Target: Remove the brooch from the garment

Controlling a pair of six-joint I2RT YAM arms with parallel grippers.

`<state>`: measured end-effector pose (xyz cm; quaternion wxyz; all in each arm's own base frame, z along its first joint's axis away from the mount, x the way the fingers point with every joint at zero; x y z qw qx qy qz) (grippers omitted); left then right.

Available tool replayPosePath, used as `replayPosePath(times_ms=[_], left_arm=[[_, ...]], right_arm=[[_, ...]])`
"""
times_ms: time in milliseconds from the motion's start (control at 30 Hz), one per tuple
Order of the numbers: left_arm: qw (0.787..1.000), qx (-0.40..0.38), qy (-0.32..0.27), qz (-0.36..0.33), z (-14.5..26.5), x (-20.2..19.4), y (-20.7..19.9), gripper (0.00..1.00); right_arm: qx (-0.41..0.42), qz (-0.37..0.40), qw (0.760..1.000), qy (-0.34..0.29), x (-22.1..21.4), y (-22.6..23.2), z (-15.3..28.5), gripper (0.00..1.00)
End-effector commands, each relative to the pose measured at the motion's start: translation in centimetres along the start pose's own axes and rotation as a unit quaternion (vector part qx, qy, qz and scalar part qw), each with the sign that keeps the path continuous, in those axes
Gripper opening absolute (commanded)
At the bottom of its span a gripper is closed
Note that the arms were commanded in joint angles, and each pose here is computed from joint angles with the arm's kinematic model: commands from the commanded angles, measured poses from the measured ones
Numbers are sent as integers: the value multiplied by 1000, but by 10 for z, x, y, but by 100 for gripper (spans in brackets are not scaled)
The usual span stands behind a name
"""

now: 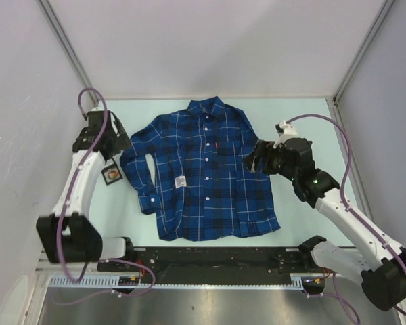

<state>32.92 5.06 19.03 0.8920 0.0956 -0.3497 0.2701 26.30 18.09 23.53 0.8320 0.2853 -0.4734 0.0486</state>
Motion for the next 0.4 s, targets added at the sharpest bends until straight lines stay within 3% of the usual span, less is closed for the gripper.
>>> replayPosePath(times_ms=[0,133,200,367], left_arm=[[970,-243,-12,14,76,-3,-54,90],[911,-411,-22,8,145,-18,-83,93],[867,-497,-41,-13,188,-26,-94,94],[788,-611,-68,-41,253,-49,-93,98]], right_arm=[[-56,46,997,-13,11,-17,35,84],[-64,67,996,5,0,-22,61,90],[-61,64,996,-3,-1,-19,77,98],[-38,48,998,-27,-4,-12,105,100]])
Point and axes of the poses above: each gripper's point midway between its finger pads, its own z axis back along the fingers, its own y axis along the line the jaws close on, x = y × z, the point moved 3 cm from there along z, back along the fingers, and after that the axes turned 3 degrees about z, right-handed, at the moved point
